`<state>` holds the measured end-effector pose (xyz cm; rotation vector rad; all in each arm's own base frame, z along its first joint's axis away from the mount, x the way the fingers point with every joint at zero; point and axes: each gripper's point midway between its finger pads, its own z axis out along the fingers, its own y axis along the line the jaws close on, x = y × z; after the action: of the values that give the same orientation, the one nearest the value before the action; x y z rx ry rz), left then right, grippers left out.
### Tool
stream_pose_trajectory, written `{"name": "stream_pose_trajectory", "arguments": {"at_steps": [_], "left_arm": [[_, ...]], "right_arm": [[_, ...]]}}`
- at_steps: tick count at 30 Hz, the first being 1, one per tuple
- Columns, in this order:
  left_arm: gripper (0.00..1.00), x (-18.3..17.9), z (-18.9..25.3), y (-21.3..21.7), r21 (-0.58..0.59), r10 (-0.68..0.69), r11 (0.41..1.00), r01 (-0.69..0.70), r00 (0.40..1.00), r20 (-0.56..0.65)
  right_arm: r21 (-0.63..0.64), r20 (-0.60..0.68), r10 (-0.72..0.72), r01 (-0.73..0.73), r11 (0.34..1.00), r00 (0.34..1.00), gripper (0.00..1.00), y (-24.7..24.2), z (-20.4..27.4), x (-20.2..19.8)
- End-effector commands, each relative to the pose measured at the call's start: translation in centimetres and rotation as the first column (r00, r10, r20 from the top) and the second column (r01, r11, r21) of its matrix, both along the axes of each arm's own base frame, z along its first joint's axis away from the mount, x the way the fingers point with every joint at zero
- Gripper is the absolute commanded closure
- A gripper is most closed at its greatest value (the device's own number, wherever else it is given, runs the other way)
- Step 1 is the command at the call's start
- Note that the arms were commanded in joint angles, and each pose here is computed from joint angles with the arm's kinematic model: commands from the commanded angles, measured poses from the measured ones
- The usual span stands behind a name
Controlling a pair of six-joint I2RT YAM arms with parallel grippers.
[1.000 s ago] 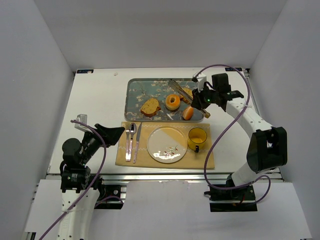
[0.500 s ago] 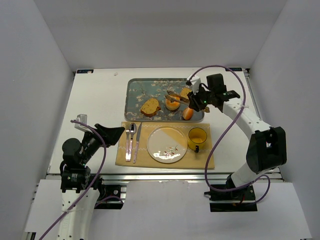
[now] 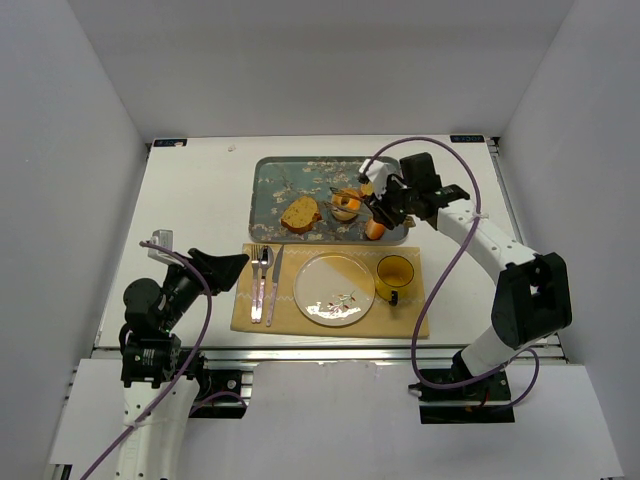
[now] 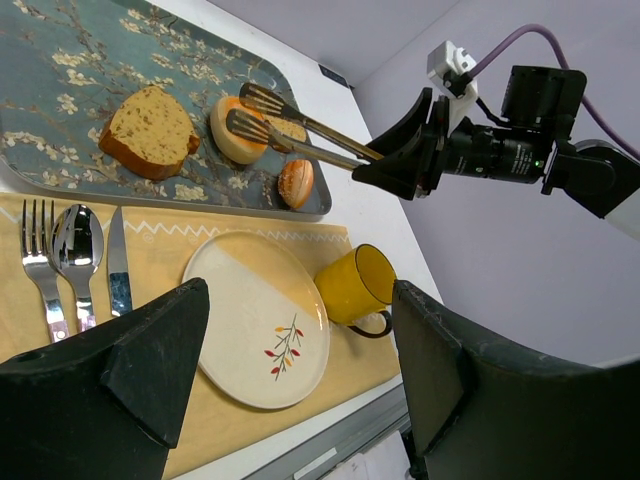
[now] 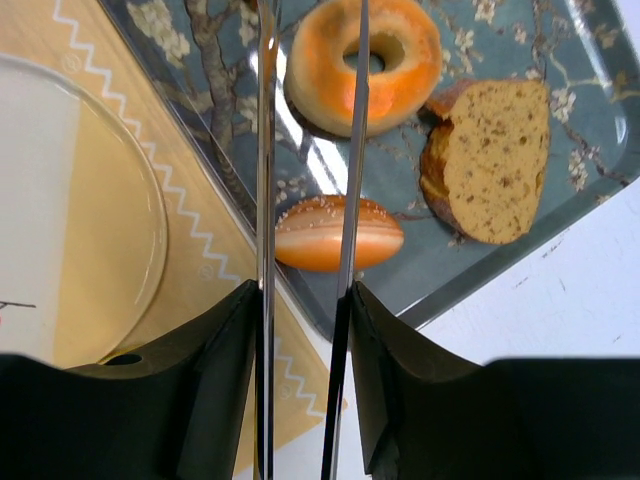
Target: Place the bread
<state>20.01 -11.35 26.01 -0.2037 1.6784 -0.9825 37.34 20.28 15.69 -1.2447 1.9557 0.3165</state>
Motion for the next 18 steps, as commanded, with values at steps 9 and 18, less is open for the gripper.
{"name": "stream_pose_trajectory", "arguments": {"at_steps": [9,18], "left_arm": [[0.17,-0.2,0.2,0.2,0.002,0.012,1.000,-0.012,1.000,0.004],[0.17,-0.2,0.3,0.2,0.001,0.012,1.000,-0.012,1.000,0.010]], "right_arm": [[-0.081,0.066,0.022,-0.016,0.997,0.998,0.53,-1.0,0.0,-0.9],[-0.114,0.083,-0.009,0.018,0.993,0.997,0.52,-1.8,-0.7,-1.1]]}}
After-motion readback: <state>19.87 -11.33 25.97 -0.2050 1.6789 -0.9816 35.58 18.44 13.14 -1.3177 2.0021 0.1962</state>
